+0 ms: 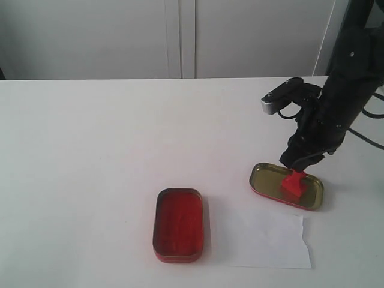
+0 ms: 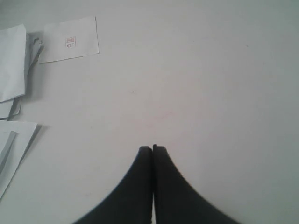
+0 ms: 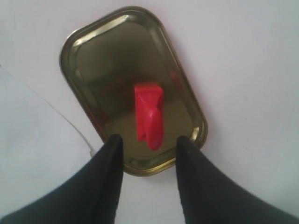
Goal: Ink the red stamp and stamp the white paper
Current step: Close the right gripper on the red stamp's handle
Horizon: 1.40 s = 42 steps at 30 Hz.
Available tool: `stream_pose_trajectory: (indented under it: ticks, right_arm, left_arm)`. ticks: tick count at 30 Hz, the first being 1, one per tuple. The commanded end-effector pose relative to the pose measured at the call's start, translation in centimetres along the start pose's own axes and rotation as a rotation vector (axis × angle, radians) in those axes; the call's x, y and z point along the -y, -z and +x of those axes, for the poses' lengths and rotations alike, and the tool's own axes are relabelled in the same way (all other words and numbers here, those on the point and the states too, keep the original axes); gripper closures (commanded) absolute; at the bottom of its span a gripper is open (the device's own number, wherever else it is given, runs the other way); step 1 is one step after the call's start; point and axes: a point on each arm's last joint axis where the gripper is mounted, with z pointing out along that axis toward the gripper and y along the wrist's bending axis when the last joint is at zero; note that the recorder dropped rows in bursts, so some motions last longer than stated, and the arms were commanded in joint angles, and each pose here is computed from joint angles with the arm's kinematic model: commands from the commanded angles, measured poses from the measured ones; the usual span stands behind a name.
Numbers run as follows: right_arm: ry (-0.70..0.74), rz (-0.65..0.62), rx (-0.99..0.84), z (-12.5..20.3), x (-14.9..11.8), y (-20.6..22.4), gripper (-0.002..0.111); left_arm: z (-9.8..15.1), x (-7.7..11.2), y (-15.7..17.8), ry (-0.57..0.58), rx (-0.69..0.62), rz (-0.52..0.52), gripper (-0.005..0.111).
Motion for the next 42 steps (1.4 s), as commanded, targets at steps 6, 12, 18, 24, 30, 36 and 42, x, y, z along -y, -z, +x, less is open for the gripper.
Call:
stream_pose_trajectory:
  ticks: [6,12,18,24,30,36,42]
  right_arm:
    - [0.001,-0.008,-0.032,-0.4,0.4,-2.6,0.071]
    - [0.0,-0.017,-0.048,-0.4,0.4,-3.9,0.071]
    - [-0.001,-0.024,-0.062,-0.4,0.5,-4.8,0.072]
    - [0.0,-0.024,-0.065,-0.4,0.5,-5.1,0.073]
    - [0.001,-0.02,-0.061,-0.4,0.5,-5.1,0.085]
    - [0.029,0.003,-0.082,-0.2,0.8,-5.1,0.106]
    - [0.017,0.004,-0.082,-0.2,0.8,-5.1,0.108]
  left_arm:
    - [0.1,0.0,0.0,0.012,0.001,0.005,0.107]
    - [0.1,0.0,0.0,0.012,0.001,0.005,0.107]
    - [0.1,0.0,0.0,0.012,0.001,0.005,0.107]
    - [0.1,0.0,0.0,0.012,0.001,0.005,0.107]
    - [0.1,0.0,0.0,0.012,0.001,0.005,0.107]
    - [0.1,0.0,0.0,0.012,0.001,0.005,0.107]
    - [0.1,0.0,0.0,0.012,0.001,0.005,0.107]
